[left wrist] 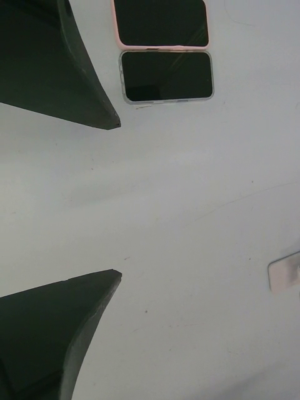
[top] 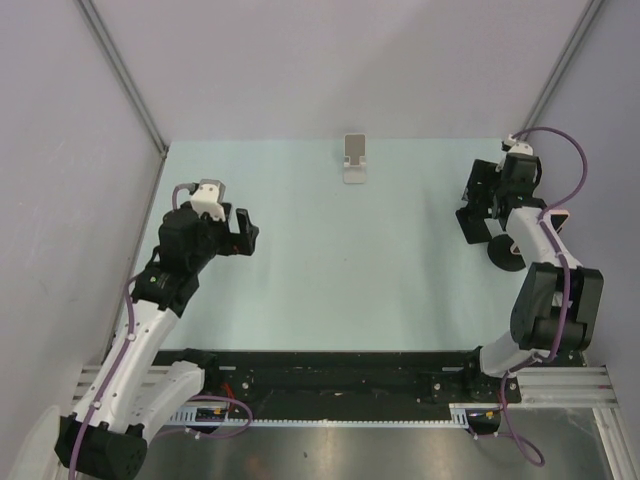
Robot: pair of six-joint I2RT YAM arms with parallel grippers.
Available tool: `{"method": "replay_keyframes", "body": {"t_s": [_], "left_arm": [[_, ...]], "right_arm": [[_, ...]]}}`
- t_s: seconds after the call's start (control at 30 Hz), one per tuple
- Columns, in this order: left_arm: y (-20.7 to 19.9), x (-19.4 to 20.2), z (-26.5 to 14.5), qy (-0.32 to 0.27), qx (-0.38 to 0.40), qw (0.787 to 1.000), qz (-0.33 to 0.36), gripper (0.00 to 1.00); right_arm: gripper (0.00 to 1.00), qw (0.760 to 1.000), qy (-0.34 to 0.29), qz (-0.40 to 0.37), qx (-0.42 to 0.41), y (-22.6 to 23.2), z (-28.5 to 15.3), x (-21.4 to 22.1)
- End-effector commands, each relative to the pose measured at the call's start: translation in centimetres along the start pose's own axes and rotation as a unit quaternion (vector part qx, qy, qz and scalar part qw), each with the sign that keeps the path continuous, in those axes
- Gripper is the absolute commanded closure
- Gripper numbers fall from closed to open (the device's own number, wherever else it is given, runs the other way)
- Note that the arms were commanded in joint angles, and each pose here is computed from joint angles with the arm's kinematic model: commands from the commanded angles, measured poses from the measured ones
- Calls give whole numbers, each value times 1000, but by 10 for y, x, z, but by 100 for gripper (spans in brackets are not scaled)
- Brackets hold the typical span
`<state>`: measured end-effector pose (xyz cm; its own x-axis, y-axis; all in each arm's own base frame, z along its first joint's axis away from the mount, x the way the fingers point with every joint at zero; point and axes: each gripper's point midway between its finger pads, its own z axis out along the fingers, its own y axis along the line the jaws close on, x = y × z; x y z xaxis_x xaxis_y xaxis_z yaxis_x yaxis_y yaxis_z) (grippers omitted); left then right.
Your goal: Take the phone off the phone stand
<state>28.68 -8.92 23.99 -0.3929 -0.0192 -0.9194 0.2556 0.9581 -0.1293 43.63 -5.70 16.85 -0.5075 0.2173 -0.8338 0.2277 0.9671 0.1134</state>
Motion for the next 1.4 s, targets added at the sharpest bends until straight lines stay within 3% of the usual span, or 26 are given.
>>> {"method": "replay_keyframes", "body": {"t_s": [0.0,0.23,0.43,0.63,0.73,0.77,0.87,0.93,1.07,1.23,1.3,1.33,1.37], "left_arm": [[7,-22,-4,-47,-20,998,23,0],[8,-14,1,-33,-20,999,24,0],[8,-12,3,-29,-21,999,24,0],[8,-10,5,-25,-20,999,24,0],[8,-10,5,-25,-20,999,24,0],[7,-10,5,-25,-19,999,24,0],[7,-9,6,-23,-18,999,24,0],[8,-9,6,-22,-19,999,24,0],[8,-8,6,-22,-19,999,24,0],[9,-7,7,-20,-22,999,24,0],[9,-7,7,-20,-22,999,24,0],[9,-7,7,-20,-22,999,24,0],[9,-7,6,-21,-21,999,24,0]], "right_arm": [[4,995,-36,-86,-20,0,24,-37],[4,994,12,-101,-43,-13,56,-11],[11,992,33,-109,-47,-16,68,6],[28,990,36,-127,-56,-5,75,12],[45,988,26,-140,-58,6,75,8],[59,987,22,-145,-57,11,75,7],[85,985,-11,-157,-66,36,71,-9],[93,984,-33,-156,-82,63,68,-20],[100,981,-68,-150,-107,114,73,-37],[100,979,-102,-123,-127,182,85,-74],[100,982,-71,-125,-124,196,103,-57],[100,982,-97,-112,-116,206,100,-81],[100,982,-96,-111,-121,222,103,-78]]}}
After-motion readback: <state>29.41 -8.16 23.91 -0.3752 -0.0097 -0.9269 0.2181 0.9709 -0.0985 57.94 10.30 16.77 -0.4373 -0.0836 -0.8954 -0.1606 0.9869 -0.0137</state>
